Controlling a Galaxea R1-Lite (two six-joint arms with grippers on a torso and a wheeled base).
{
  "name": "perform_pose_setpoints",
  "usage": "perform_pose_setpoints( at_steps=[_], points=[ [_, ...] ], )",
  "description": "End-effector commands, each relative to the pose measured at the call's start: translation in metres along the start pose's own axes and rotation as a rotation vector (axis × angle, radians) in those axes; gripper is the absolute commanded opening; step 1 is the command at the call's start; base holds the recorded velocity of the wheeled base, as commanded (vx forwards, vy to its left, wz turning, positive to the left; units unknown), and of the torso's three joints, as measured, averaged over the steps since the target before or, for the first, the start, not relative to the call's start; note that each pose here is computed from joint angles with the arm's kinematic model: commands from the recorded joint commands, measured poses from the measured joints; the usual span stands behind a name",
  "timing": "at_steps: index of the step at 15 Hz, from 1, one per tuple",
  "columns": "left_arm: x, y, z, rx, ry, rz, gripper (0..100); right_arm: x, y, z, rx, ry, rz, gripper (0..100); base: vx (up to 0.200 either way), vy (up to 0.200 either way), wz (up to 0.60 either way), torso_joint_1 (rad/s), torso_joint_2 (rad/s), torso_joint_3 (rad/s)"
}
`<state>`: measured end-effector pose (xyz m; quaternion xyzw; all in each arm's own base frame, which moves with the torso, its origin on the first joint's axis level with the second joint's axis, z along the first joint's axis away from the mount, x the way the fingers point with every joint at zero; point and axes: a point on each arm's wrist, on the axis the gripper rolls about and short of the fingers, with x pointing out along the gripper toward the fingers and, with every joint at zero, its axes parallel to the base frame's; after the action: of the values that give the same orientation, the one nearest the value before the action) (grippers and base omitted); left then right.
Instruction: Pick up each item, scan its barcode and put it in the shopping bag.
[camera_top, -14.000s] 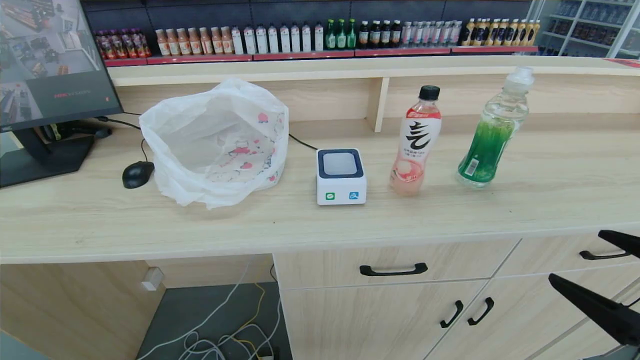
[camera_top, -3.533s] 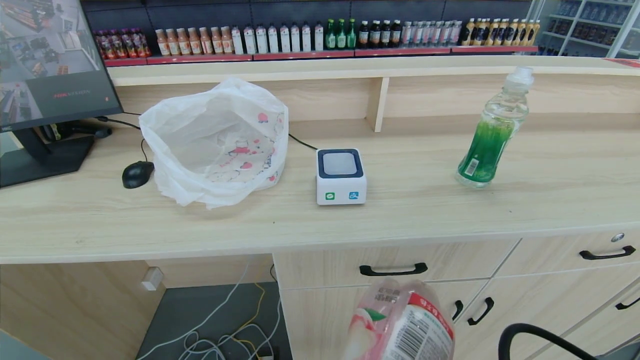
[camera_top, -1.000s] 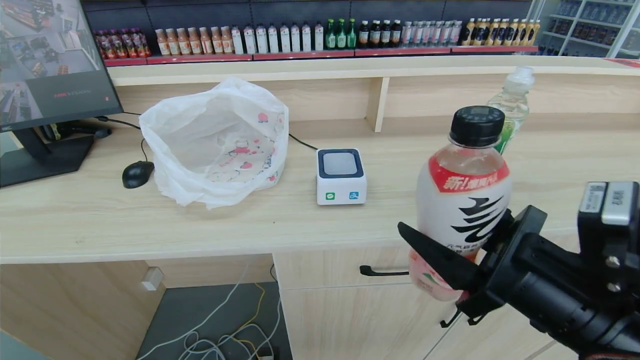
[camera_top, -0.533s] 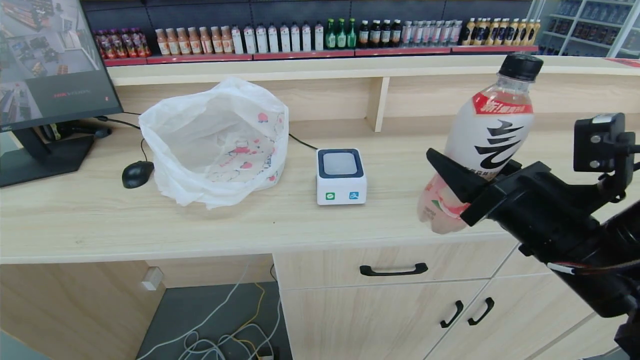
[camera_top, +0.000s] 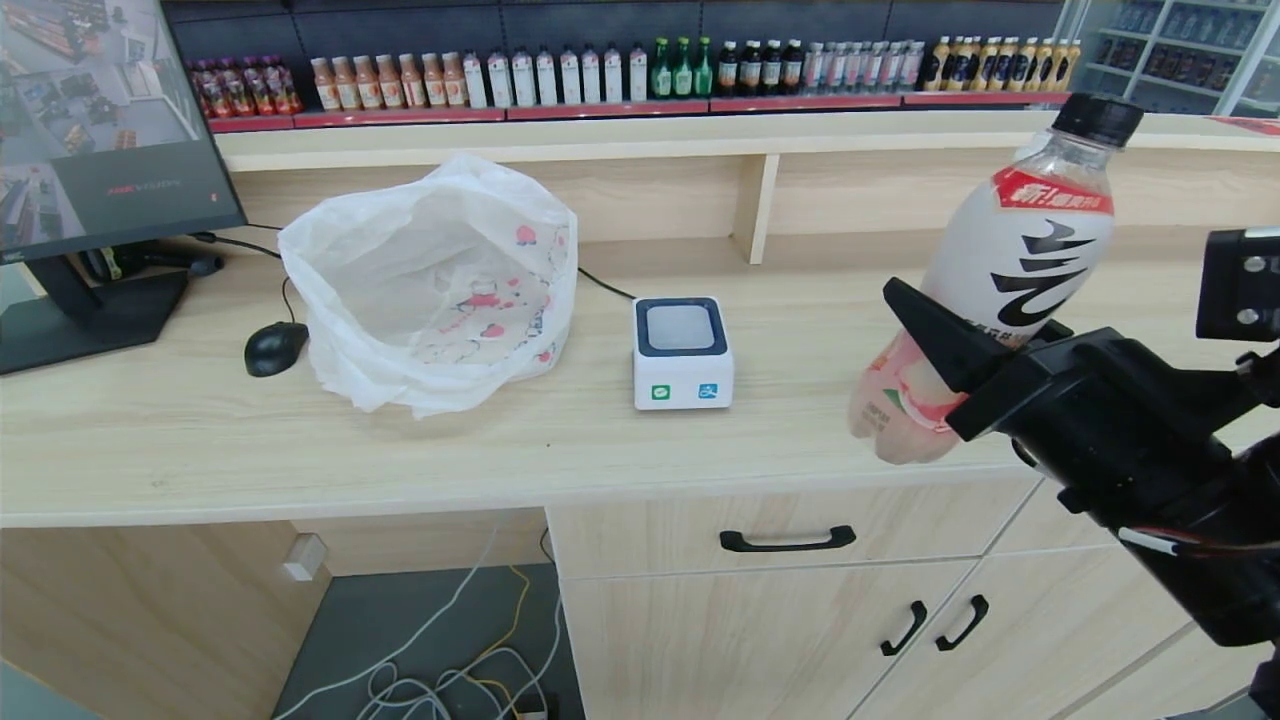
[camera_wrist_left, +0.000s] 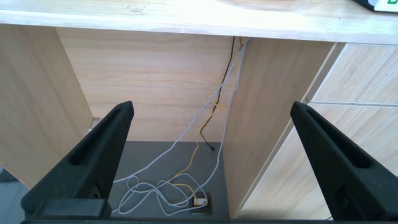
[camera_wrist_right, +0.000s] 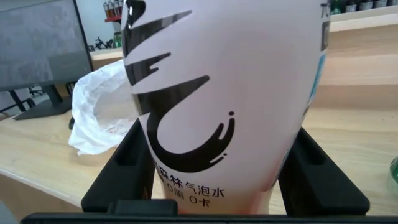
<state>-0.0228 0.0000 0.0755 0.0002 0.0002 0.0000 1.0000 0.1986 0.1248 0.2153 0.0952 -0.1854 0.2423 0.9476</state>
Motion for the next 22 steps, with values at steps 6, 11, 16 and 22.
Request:
perform_pose_setpoints(
  at_steps=[6,11,16,22],
  points=[
    [0.0,0.0,0.0,-0.002,0.0,0.0,100,-0.0054,-0.0016,0.0043,0.022,-0.028,-0.005,0,0.0,0.0,0.0,0.0,0.0,0.0],
    [0.0,0.0,0.0,-0.002,0.0,0.0,100,-0.007,-0.0012,0.0045,0.027,-0.025,0.001,0,0.0,0.2,0.0,-0.001,0.0,0.005],
    [0.0,0.0,0.0,-0.003,0.0,0.0,100,-0.0085,-0.0013,0.0047,0.029,-0.024,0.003,0,0.0,0.2,0.0,0.003,0.0,0.0],
    [0.0,0.0,0.0,-0.002,0.0,0.0,100,-0.0051,0.001,0.0028,0.069,-0.021,0.013,0,0.0,0.0,0.0,0.0,0.0,0.0]
  ],
)
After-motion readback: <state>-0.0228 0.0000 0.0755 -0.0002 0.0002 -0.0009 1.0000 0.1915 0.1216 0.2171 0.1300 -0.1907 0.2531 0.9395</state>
